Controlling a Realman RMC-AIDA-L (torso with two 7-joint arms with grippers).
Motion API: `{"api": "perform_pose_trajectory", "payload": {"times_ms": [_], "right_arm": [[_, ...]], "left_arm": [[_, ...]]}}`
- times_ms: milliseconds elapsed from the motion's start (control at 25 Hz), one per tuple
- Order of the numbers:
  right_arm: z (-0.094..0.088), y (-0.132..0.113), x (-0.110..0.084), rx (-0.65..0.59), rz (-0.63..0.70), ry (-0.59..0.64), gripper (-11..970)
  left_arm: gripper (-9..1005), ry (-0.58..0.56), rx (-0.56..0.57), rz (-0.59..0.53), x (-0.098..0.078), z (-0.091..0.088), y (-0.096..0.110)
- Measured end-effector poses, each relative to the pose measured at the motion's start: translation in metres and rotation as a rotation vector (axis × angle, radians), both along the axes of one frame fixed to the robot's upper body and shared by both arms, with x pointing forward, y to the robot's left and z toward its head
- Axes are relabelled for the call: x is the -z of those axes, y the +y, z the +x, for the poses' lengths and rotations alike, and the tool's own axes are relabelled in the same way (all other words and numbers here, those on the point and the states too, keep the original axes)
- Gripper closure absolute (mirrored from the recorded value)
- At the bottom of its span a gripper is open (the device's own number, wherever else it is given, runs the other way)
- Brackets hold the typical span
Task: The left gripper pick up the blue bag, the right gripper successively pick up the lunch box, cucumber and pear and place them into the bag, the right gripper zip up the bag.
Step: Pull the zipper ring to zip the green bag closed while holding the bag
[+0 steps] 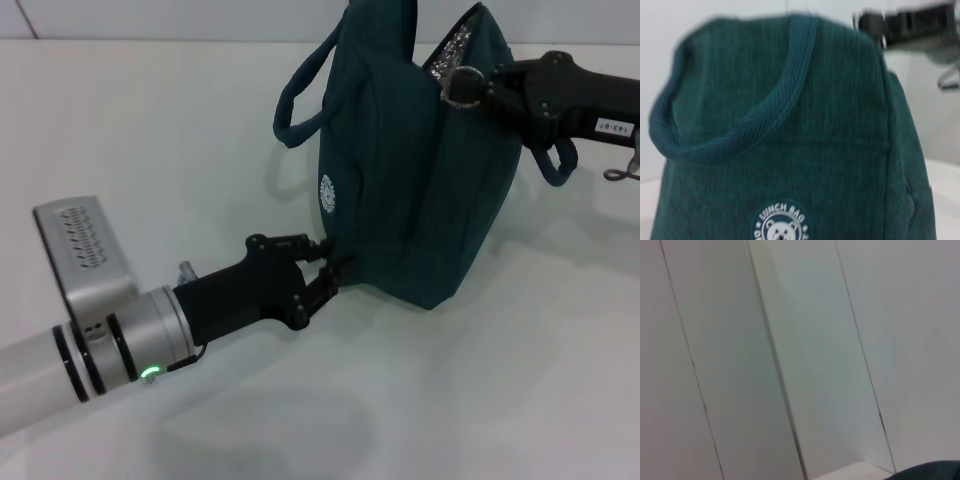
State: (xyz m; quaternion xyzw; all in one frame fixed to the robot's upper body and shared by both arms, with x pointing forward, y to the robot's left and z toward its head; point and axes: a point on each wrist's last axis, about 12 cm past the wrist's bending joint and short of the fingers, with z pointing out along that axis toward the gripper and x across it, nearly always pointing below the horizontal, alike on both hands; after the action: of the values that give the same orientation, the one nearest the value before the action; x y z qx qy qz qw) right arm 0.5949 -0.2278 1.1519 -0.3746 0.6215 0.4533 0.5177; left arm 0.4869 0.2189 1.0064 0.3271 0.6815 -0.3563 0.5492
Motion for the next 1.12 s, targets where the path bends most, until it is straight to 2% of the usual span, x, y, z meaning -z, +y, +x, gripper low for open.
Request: {"api": "perform_pose_trajectory", "payload": {"times_ms": [480, 680, 800, 1040, 1120], "right_arm": [[-0.005, -0.002, 0.006, -0.006, -0.013, -0.002, 951], [-0.006, -0.002, 0.007, -0.011, -0.012, -0.005, 951], [-0.007, -0.002, 0.008, -0.011, -0.009, -0.002, 951], [-0.01, -0.005, 0.009, -0.008, 0.007, 0.002, 951], [-0.011, -0.005, 0.008, -0.007, 0.015, -0.004, 951]], "left_arm": [[598, 0.008, 0.007, -0.151, -0.014, -0.004, 0.002], [363, 0.005, -0.002, -0.165, -0.018, 0.004, -0.002], [149, 0.009, -0.001, -0.165, -0.019, 0.008, -0.006], [169, 0.029, -0.012, -0.139, -0.016, 0.012, -0.009], [230, 0.029, -0.005, -0.129, -0.015, 0.012, -0.01]]}}
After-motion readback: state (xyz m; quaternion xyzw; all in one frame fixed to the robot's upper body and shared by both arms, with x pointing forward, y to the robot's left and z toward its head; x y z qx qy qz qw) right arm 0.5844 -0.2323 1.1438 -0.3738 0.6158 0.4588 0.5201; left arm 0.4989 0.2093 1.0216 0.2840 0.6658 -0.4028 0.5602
